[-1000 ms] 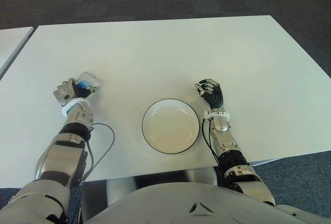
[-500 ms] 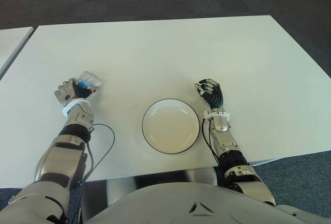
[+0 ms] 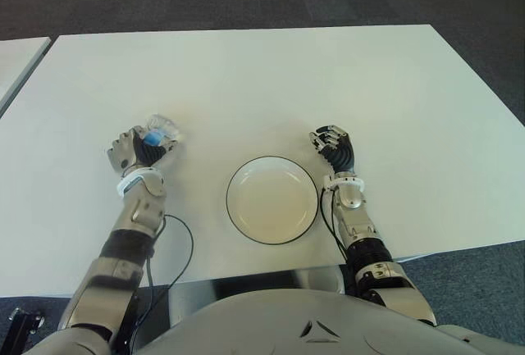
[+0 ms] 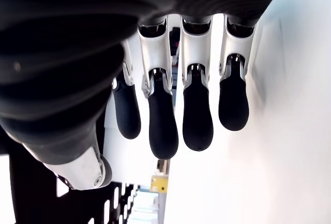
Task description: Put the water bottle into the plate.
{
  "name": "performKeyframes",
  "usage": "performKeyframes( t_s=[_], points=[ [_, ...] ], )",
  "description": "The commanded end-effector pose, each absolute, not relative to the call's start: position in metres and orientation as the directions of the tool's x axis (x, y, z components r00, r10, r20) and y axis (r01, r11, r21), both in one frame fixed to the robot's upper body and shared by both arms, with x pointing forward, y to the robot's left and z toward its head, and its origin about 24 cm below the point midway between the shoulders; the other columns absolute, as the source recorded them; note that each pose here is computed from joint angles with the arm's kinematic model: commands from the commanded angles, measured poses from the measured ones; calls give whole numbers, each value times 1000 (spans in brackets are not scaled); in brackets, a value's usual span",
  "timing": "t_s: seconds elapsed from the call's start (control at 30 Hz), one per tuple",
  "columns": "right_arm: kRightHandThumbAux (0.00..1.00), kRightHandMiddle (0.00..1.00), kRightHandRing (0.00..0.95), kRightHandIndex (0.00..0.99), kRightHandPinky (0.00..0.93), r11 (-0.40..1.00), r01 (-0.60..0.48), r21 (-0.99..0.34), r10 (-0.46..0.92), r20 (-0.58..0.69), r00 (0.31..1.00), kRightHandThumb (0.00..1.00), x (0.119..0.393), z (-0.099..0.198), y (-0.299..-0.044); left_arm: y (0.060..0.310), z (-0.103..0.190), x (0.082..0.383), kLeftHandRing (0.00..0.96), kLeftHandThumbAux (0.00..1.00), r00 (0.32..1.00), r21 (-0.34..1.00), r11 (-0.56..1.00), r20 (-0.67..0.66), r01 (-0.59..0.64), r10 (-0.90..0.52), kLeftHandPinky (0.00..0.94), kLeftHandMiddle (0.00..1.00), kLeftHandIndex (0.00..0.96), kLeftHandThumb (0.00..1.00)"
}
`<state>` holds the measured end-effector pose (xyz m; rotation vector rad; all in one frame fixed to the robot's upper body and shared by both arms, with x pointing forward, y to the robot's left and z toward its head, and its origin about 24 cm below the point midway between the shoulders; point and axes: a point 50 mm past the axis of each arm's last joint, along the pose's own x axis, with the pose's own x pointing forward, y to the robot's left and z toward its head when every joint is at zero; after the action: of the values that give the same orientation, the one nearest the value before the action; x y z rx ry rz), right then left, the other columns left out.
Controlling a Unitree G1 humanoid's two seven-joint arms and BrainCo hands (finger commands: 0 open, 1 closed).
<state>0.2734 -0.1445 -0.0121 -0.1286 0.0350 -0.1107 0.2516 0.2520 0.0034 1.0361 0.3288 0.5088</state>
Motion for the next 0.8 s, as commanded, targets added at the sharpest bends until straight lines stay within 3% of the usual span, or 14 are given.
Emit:
performKeyframes(
  t_s=[0.03, 0.4, 0.8],
  points=[
    [727, 638, 639, 435, 637, 985, 109, -130, -119, -67, 991, 708, 270, -18, -145, 241, 33, 255, 840, 696, 880, 851, 423, 90, -311, 467, 817, 849, 444, 750],
    [726, 640, 638, 436, 630, 985, 114, -127, -124, -74, 990, 709, 270, -19, -145, 210, 84, 260, 860, 698, 909, 785, 467, 297, -407, 294, 839, 867, 443, 749],
    [727, 636, 634, 435, 632, 986, 111, -126, -122, -81, 989, 708, 271, -19, -144, 170, 104, 252, 874, 698, 904, 749, 526, 417, -403, 99, 845, 879, 443, 749]
  ],
)
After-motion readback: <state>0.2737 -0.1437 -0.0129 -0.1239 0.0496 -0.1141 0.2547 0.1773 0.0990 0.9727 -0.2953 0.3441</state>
